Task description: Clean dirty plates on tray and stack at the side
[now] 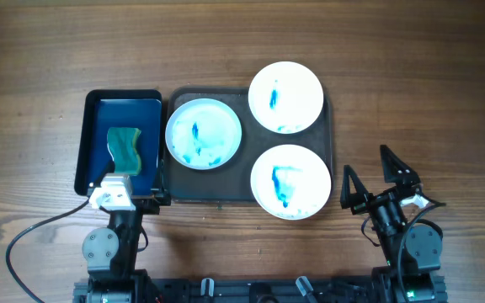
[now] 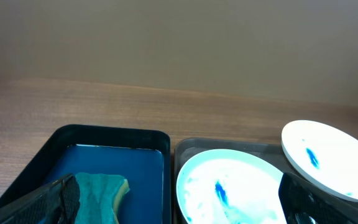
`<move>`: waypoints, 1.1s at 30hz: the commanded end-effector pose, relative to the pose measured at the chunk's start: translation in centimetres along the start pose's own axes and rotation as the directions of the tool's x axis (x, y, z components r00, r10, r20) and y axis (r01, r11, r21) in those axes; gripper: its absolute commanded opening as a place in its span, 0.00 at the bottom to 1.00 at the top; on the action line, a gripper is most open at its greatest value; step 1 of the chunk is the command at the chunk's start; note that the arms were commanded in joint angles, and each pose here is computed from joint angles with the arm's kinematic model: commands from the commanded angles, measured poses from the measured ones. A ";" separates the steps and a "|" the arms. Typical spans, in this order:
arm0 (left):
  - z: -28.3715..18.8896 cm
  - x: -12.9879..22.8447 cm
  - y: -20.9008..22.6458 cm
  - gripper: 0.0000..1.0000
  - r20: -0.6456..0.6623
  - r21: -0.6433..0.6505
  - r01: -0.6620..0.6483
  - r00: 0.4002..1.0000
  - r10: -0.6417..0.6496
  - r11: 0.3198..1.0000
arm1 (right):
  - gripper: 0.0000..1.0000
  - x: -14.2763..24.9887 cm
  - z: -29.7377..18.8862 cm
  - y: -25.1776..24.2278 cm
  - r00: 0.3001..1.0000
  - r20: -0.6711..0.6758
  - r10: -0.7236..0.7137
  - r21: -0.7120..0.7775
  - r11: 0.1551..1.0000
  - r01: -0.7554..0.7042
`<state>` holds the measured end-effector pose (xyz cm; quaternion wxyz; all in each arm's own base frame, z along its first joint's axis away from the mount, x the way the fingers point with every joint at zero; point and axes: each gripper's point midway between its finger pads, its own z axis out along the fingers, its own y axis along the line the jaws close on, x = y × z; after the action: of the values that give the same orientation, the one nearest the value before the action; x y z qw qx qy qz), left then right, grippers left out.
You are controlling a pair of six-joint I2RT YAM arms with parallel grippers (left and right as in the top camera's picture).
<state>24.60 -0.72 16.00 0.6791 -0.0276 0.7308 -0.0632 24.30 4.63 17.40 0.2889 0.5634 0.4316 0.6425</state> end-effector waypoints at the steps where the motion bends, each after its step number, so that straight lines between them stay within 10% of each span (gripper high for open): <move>1: 0.0 0.3 -0.4 1.00 -0.003 0.024 -0.019 1.000 0.019 1.000 | 1.00 -0.8 0.0 0.1 0.999 0.046 0.008 -0.014 1.000 -0.007; 33: 0.0 0.2 -0.7 1.00 -0.004 0.043 0.003 1.000 -0.003 0.999 | 1.00 -1.6 0.0 0.4 0.996 0.087 0.009 -0.032 0.999 -0.007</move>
<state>24.57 -1.31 16.09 0.6791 -0.0163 0.7299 -0.0760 24.54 3.37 17.23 0.3115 0.5810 0.4118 0.6291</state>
